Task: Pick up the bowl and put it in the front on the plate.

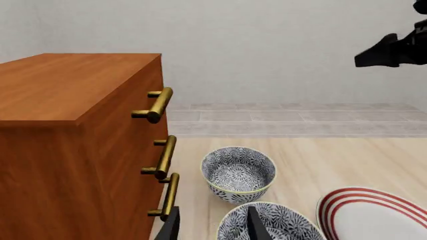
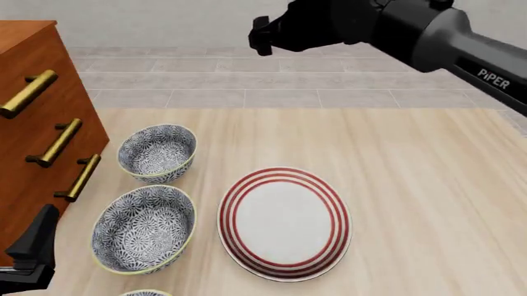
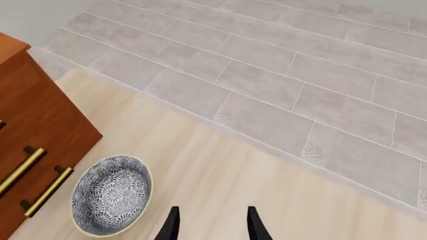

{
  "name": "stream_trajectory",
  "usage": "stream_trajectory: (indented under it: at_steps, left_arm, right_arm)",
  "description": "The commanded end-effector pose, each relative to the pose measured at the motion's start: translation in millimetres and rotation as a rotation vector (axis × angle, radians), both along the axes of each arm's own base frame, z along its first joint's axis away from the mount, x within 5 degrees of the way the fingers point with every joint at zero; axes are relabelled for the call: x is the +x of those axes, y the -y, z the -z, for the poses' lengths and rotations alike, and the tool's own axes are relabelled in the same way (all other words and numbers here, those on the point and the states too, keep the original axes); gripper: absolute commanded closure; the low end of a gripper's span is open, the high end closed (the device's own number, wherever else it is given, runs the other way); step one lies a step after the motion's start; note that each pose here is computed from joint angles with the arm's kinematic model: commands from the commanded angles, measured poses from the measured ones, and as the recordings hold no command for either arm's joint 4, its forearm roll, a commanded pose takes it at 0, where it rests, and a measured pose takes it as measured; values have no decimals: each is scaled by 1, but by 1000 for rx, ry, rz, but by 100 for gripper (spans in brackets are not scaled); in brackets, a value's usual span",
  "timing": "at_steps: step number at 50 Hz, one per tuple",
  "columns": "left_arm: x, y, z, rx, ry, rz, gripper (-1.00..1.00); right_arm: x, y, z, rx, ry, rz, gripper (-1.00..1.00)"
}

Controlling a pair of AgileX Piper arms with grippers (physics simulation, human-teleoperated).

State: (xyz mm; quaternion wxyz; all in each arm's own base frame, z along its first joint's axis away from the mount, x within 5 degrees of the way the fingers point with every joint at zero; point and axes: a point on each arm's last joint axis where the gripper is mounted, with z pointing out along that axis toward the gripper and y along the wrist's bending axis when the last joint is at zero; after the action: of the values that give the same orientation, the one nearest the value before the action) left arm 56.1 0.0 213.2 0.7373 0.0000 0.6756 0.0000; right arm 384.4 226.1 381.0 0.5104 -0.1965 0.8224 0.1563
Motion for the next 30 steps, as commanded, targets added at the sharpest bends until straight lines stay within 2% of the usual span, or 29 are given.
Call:
stream_trajectory:
  at_steps: [1, 20, 30]
  left_arm:
    - [0, 0, 0, 0, 0, 0, -100]
    - [0, 0, 0, 0, 0, 0, -100]
    - [0, 0, 0, 0, 0, 0, -100]
  right_arm:
    - [24, -25, 14, -19, -36, -19, -100]
    - [45, -70, 24, -35, -74, -67, -100]
    - [56, -91, 41, -41, -91, -85, -100]
